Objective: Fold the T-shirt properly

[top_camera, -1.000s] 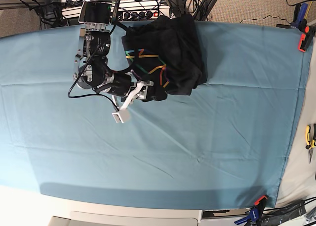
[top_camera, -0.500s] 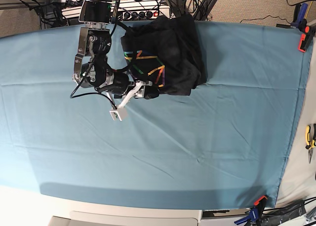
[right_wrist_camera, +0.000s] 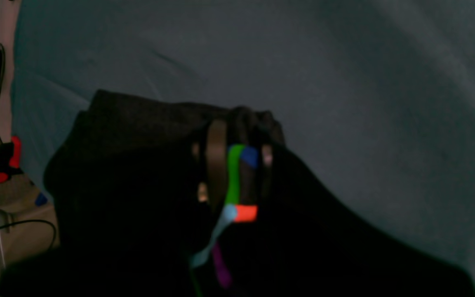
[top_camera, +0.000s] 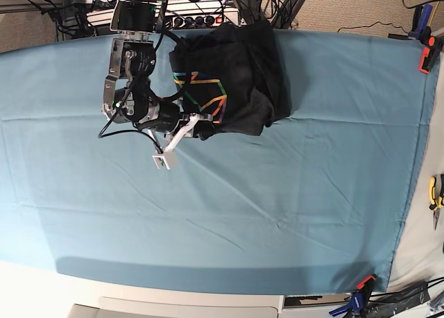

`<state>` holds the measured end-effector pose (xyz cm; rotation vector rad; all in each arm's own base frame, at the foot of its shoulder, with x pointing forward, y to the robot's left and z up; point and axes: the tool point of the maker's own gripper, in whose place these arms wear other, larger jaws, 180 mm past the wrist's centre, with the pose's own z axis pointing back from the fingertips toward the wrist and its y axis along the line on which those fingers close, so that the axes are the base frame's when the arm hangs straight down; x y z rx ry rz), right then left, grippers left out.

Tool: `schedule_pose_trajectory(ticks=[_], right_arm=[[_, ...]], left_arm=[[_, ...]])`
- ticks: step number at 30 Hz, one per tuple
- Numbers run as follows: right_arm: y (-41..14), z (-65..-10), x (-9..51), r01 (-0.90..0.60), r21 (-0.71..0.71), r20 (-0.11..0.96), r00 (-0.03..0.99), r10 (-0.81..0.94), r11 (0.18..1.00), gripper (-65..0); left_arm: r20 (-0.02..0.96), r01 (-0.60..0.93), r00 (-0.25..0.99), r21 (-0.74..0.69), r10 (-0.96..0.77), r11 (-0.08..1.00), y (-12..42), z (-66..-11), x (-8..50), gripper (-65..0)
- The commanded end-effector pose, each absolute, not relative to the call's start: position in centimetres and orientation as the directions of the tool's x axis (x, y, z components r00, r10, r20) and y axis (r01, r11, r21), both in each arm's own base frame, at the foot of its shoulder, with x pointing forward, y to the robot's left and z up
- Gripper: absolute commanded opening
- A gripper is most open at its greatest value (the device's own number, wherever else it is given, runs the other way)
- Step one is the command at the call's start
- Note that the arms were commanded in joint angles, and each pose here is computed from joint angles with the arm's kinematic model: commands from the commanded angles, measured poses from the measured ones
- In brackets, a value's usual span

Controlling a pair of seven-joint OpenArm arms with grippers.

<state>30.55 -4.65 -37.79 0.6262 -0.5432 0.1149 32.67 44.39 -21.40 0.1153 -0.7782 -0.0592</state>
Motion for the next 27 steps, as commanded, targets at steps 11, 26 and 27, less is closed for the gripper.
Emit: schedule_pose_trajectory(ticks=[11, 26, 27], right_arm=[[-4.5, -36.3, 31.8, -0.297, 0.517, 0.570, 0.819, -0.063, 0.803, -65.0], [-4.7, -36.5, 31.7, -0.295, 0.508, 0.568, 0.821, -0.057, 0.809, -65.0], [-4.7, -36.5, 31.7, -0.296, 0.508, 0.568, 0.821, -0.057, 0.809, -65.0]], left_arm=[[0.693, 0.076, 0.715, 0.051, -0.090, 0.996, 42.9, -20.6, 32.1, -39.2], [0.414, 0.250, 0.908, -0.412, -0.064, 0.876, 34.2, -31.1, 20.2, -39.2], [0.381, 0.249, 0.921, -0.424, -0.078, 0.870, 33.9, -31.9, 18.9, -39.2]])
